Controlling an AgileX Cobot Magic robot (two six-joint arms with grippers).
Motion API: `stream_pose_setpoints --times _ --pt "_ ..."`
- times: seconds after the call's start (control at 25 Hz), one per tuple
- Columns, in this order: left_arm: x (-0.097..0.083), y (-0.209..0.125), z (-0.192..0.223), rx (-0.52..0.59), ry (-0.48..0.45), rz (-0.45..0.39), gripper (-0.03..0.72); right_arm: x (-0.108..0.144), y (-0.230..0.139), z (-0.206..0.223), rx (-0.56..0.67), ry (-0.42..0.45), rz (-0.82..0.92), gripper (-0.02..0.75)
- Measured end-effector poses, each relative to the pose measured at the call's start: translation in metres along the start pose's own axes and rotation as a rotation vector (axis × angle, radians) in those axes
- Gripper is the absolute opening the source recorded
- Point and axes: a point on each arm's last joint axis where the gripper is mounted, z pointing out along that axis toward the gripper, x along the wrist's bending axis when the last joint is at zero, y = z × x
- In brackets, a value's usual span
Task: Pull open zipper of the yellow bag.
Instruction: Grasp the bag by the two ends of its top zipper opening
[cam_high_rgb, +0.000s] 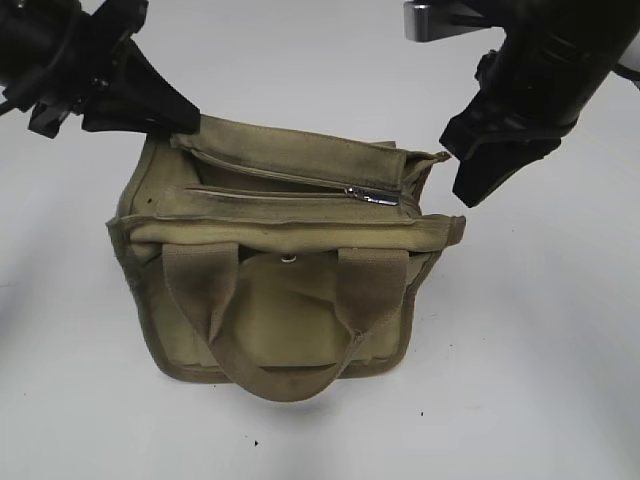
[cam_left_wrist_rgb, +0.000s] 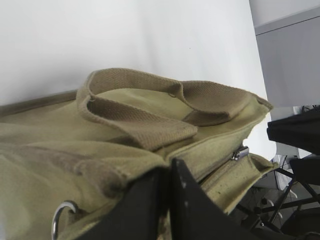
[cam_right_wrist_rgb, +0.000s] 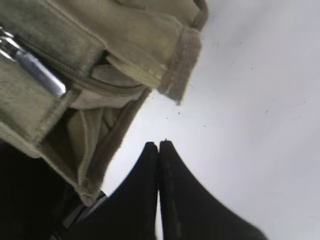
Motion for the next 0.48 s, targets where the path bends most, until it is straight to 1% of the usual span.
stream_pose_setpoints --times 0.08,0.2,0.28,0.32,0.4,0.48 --pt "0.000 0.000 0.000 0.000 0.001 0.000 0.023 0.004 0.001 -0.002 -0.024 0.036 0.002 0.002" --pt "0.000 0.000 0.000 0.000 0.001 0.000 0.023 0.013 0.004 -0.009 -0.087 0.099 -0.074 0.009" --pt "0.000 0.000 0.000 0.000 0.001 0.000 0.023 0.022 0.008 -0.013 -0.144 0.138 -0.147 0.064" --pt "0.000 0.000 0.000 0.000 0.000 0.000 0.023 0.026 0.011 -0.013 -0.167 0.148 -0.203 0.109" --pt "0.000 0.000 0.000 -0.001 -0.002 -0.001 0.023 0.035 0.016 -0.013 -0.208 0.148 -0.319 0.190" --pt "0.000 0.000 0.000 0.000 -0.003 -0.002 0.023 0.040 0.020 -0.012 -0.238 0.133 -0.403 0.224"
